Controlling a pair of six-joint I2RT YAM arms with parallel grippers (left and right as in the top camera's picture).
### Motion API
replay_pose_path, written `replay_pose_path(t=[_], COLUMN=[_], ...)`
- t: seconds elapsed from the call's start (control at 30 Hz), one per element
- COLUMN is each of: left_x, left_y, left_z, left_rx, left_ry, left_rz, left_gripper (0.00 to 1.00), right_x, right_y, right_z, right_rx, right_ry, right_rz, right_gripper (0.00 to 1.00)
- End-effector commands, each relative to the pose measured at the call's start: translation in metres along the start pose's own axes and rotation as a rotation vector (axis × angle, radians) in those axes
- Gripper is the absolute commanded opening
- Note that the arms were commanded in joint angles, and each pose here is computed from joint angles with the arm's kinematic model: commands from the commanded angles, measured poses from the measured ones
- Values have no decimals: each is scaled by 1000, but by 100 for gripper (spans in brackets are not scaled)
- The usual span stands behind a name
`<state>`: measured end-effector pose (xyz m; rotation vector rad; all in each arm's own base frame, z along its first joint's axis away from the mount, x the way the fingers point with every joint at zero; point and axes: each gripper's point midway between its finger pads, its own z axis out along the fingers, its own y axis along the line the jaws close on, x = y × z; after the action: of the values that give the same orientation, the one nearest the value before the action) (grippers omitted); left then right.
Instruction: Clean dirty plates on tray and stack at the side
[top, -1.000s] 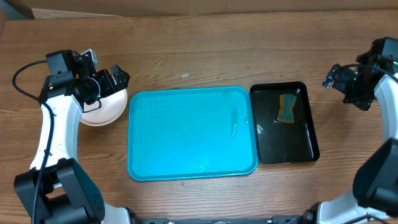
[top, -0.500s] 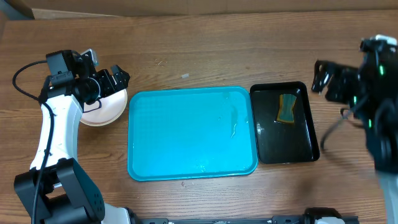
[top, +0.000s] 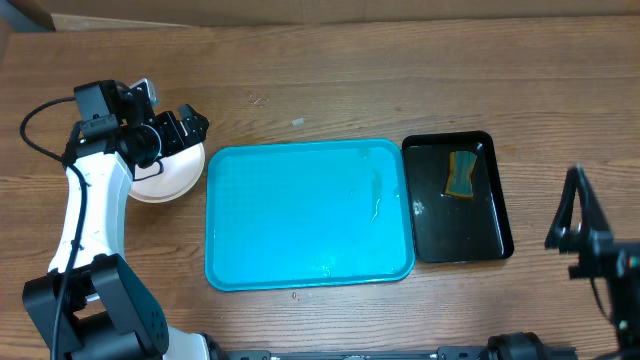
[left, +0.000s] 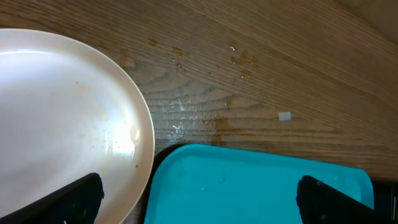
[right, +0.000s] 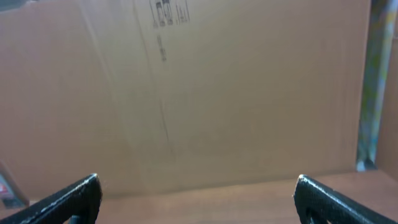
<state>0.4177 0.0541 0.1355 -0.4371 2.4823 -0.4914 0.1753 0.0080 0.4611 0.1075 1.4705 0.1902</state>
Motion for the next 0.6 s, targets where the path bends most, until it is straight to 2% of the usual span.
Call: replay_pose_path(t=[0.0, 0.3, 0.57], left_x=[-9, -9, -9], left_y=[-9, -9, -9], left_z=[-7, -7, -7], left_rx=[21, 21, 21], left_ry=[-25, -25, -25], left_rz=[35, 35, 35], left_gripper=[100, 100, 100], right_x=[29, 74, 123], right_y=[-3, -2, -11], right_z=[-1, 5, 12], right_rx=[-15, -115, -132], right_ry=[-10, -263, -344], right_rz=[-5, -1, 31], right_gripper=[100, 100, 100])
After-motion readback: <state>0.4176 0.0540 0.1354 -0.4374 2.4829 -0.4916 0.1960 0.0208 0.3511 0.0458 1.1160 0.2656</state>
